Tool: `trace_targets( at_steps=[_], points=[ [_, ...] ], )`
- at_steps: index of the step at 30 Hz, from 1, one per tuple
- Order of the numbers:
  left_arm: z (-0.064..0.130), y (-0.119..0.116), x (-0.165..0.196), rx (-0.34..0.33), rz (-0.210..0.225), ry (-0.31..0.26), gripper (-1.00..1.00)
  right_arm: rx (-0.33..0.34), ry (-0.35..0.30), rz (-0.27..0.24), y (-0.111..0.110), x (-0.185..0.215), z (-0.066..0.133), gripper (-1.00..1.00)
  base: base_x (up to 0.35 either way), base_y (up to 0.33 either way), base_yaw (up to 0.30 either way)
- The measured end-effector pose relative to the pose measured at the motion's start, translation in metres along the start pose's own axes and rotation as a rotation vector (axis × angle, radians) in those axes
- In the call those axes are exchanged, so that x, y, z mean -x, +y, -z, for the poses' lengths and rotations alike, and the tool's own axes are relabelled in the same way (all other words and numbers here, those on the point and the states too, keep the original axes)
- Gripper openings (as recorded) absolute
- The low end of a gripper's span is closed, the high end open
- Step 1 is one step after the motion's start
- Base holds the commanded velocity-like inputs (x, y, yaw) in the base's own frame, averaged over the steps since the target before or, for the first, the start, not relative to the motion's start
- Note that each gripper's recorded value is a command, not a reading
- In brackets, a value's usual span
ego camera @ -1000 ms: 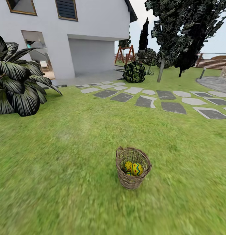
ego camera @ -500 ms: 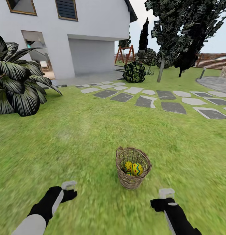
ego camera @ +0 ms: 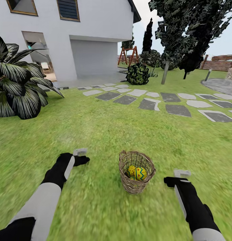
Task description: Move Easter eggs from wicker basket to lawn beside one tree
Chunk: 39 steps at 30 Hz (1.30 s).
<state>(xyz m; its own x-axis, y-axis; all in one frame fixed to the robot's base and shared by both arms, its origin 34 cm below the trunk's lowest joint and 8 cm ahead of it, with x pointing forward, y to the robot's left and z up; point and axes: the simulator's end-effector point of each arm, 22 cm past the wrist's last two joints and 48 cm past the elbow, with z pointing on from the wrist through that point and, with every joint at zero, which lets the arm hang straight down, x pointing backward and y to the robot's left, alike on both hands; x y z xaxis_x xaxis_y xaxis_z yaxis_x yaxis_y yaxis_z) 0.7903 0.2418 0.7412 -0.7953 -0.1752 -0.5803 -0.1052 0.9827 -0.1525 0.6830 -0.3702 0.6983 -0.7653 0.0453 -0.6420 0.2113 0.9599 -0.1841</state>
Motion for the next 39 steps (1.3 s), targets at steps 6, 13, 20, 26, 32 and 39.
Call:
trace_targets(
  at_steps=[6,13,20,26,32,39],
  points=[
    [0.011,-0.026,0.023,-0.050,0.021,-0.032,1.00,0.001,-0.062,-0.014,-0.002,0.028,0.011,1.00,0.000,0.000,-0.143],
    [0.015,-0.029,0.024,-0.053,0.012,-0.026,1.00,0.011,-0.063,-0.026,0.001,0.029,0.013,1.00,0.000,0.000,-0.211],
    [0.017,-0.034,0.020,-0.062,0.006,-0.016,1.00,0.014,-0.067,-0.031,0.001,0.030,0.016,1.00,0.063,0.048,-0.216],
    [0.020,-0.036,0.023,-0.065,0.006,-0.022,1.00,0.017,-0.062,-0.029,0.002,0.027,0.017,1.00,0.251,0.201,-0.219],
    [0.024,-0.036,0.026,-0.067,0.007,-0.029,1.00,0.017,-0.063,-0.030,0.002,0.028,0.018,1.00,0.269,0.223,-0.222],
    [0.027,-0.038,0.028,-0.070,0.006,-0.034,1.00,0.017,-0.070,-0.032,0.001,0.031,0.021,1.00,0.270,0.224,-0.232]
  ],
)
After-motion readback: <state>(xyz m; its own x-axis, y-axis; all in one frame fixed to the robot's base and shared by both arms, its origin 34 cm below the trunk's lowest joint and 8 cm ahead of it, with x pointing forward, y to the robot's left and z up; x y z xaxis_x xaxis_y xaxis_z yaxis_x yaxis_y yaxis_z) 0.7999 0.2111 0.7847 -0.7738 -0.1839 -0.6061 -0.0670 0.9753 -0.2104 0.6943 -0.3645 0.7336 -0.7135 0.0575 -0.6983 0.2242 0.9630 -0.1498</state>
